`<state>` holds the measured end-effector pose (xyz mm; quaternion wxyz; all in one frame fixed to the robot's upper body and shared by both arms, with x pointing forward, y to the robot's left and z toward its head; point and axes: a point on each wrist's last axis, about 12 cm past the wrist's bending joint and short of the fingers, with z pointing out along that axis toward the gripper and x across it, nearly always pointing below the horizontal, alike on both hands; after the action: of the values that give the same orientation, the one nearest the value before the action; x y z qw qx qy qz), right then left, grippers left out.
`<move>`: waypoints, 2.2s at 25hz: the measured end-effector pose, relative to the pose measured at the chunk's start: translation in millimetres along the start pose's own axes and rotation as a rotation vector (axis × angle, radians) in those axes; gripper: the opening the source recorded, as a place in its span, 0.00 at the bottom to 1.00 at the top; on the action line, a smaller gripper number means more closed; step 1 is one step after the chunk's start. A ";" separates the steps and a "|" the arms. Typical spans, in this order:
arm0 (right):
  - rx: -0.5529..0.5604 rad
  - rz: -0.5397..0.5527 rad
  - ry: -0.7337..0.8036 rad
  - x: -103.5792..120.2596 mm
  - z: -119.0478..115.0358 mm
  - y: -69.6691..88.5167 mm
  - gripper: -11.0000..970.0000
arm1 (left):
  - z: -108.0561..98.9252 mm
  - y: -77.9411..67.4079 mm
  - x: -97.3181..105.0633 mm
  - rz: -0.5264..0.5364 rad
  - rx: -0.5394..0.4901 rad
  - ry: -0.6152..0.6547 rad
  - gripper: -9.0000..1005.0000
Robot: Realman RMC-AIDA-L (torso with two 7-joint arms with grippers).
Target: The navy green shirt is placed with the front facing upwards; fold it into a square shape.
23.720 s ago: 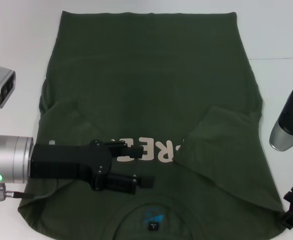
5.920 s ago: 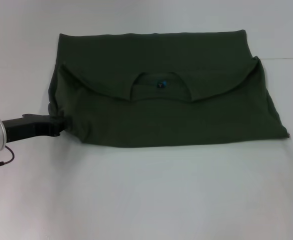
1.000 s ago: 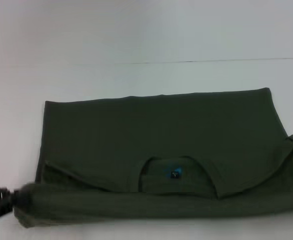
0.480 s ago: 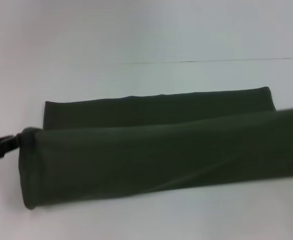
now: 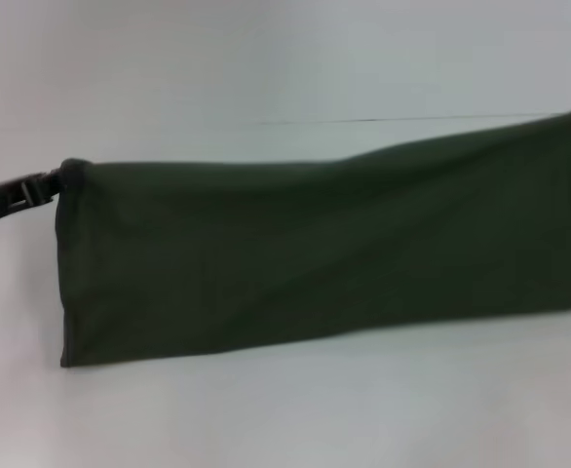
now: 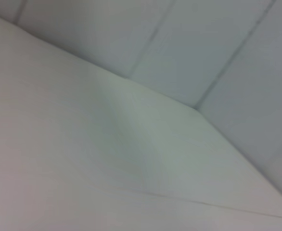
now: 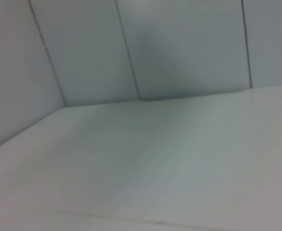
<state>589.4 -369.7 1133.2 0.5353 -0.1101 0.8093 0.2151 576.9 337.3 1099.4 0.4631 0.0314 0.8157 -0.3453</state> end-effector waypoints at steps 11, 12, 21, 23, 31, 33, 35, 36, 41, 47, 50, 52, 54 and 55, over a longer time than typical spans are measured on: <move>0.109 0.004 0.032 -1.0 59.4 10.2 0.01 | 63.9 -8.9 -19.4 0.105 -0.175 0.003 0.06; 0.112 0.001 0.033 -1.1 61.7 11.1 0.01 | 68.3 -10.2 -20.9 0.116 -0.188 0.003 0.06; 0.206 -0.032 0.042 -5.2 79.4 10.4 0.01 | 89.8 -15.7 -22.4 0.155 -0.253 0.012 0.06; 0.242 -0.037 0.043 -4.3 81.4 8.8 0.01 | 91.8 -16.2 -20.2 0.153 -0.253 0.020 0.06; 0.286 -0.058 0.054 -3.2 87.3 9.6 0.20 | 89.8 -12.0 -16.0 0.127 -0.278 0.018 0.13; 0.293 -0.055 0.054 -3.1 87.7 9.5 0.28 | 88.9 -10.6 -16.9 0.125 -0.289 0.012 0.17; 0.289 -0.052 0.054 -3.3 87.6 9.9 0.36 | 87.2 -9.0 -18.3 0.120 -0.297 0.000 0.23; 0.282 -0.051 0.053 -3.6 87.1 10.2 0.40 | 85.5 -8.0 -19.5 0.116 -0.299 -0.009 0.28; 0.225 -0.050 0.055 -2.1 80.0 11.8 0.64 | 76.4 -6.4 -23.1 0.094 -0.270 -0.029 0.48; 0.061 -0.079 0.069 2.9 55.9 18.6 0.71 | 53.8 -2.2 -15.9 0.042 -0.193 -0.011 0.77; -0.064 -0.099 0.071 11.5 40.3 27.3 0.73 | 38.7 -2.3 -8.9 0.038 -0.145 0.002 0.84; -0.172 -0.132 0.049 19.3 28.6 36.2 0.74 | 29.8 -1.7 -3.4 0.035 -0.124 0.012 0.85; -0.307 -0.194 0.006 28.0 13.6 48.4 0.74 | 23.4 -1.8 1.2 0.035 -0.110 0.020 0.86; -0.370 -0.227 -0.010 33.1 5.8 54.2 0.74 | 20.7 -1.9 3.3 0.038 -0.105 0.023 0.86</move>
<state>558.6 -317.4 1113.5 0.5307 -0.2960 0.7359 0.2988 589.5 322.7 1090.9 0.4611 0.0265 0.8372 -0.2929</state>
